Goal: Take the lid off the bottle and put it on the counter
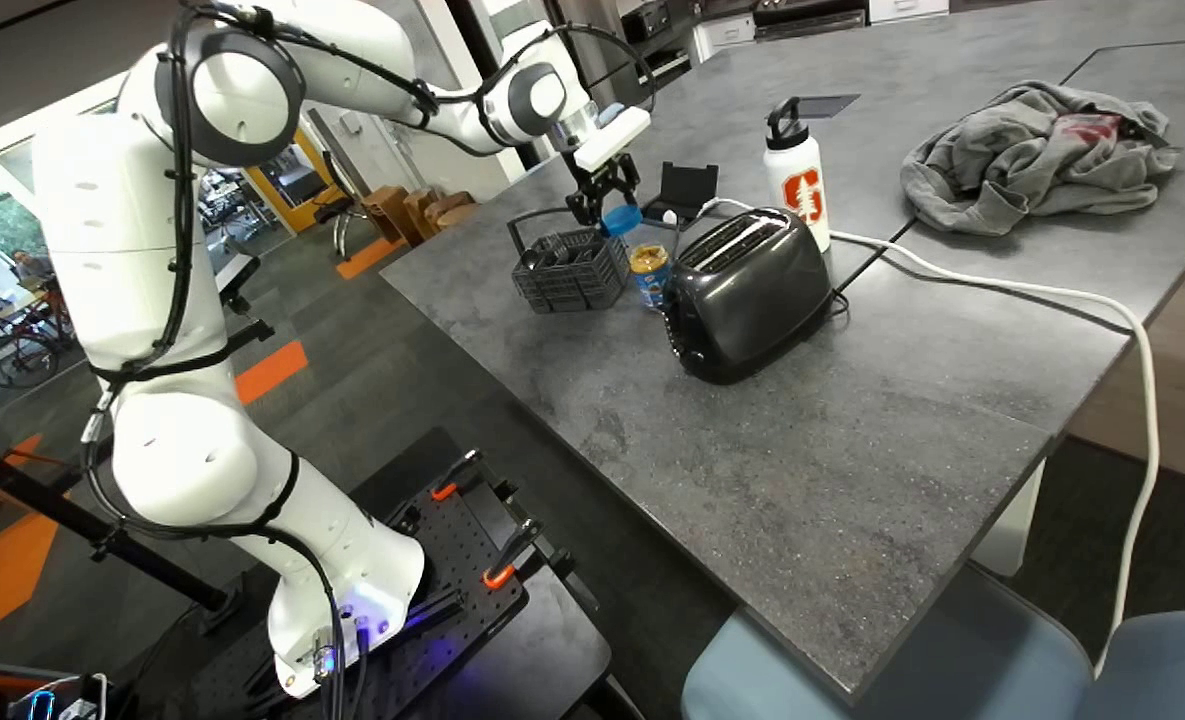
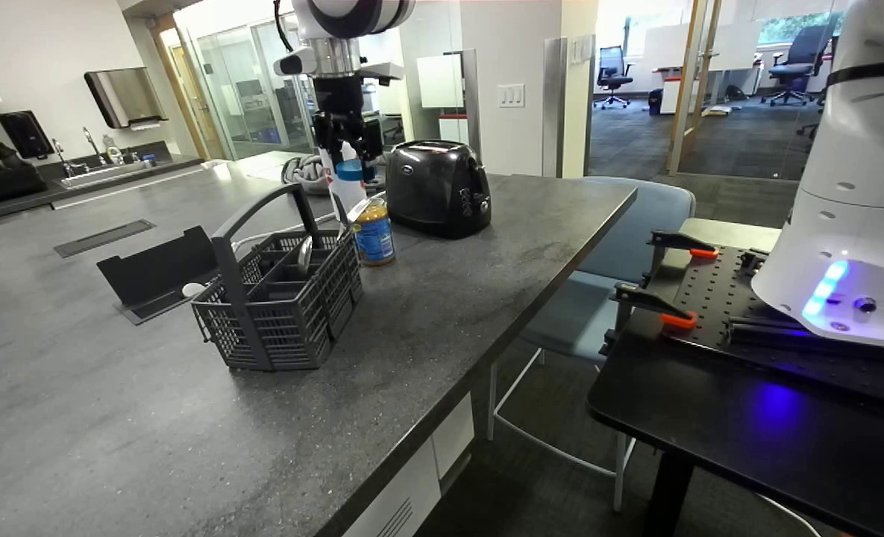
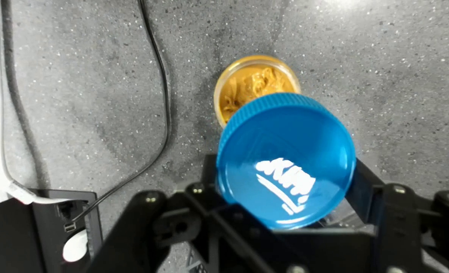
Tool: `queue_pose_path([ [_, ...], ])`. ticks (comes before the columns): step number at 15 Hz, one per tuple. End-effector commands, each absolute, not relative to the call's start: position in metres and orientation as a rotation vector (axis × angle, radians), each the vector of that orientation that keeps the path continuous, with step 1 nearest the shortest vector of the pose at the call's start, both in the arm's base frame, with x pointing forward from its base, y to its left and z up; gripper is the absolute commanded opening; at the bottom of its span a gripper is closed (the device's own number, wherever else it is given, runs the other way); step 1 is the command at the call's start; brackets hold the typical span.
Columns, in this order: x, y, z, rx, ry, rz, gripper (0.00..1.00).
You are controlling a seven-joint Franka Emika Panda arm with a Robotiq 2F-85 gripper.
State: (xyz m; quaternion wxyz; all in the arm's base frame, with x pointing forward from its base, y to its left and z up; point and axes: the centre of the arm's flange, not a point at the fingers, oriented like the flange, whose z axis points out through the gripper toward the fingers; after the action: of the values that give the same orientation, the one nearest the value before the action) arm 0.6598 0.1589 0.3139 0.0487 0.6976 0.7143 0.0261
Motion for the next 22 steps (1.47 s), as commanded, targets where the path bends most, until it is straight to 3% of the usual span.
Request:
queue_pose_path([
  [1, 0.591, 0.159, 0.351, 2.076, 2.159, 0.05, 0.55],
  [7, 0.498, 0.132, 0.365, 2.081, 2.064, 0.003, 0.55],
  [11, 0.455, 0.099, 0.346, 2.084, 1.993, 0.132, 0.55],
  [16, 0.434, 0.049, 0.301, 2.214, 1.898, 0.268, 0.55],
  [22, 0.443, 0.043, 0.254, 2.313, 1.899, 0.166, 0.55],
])
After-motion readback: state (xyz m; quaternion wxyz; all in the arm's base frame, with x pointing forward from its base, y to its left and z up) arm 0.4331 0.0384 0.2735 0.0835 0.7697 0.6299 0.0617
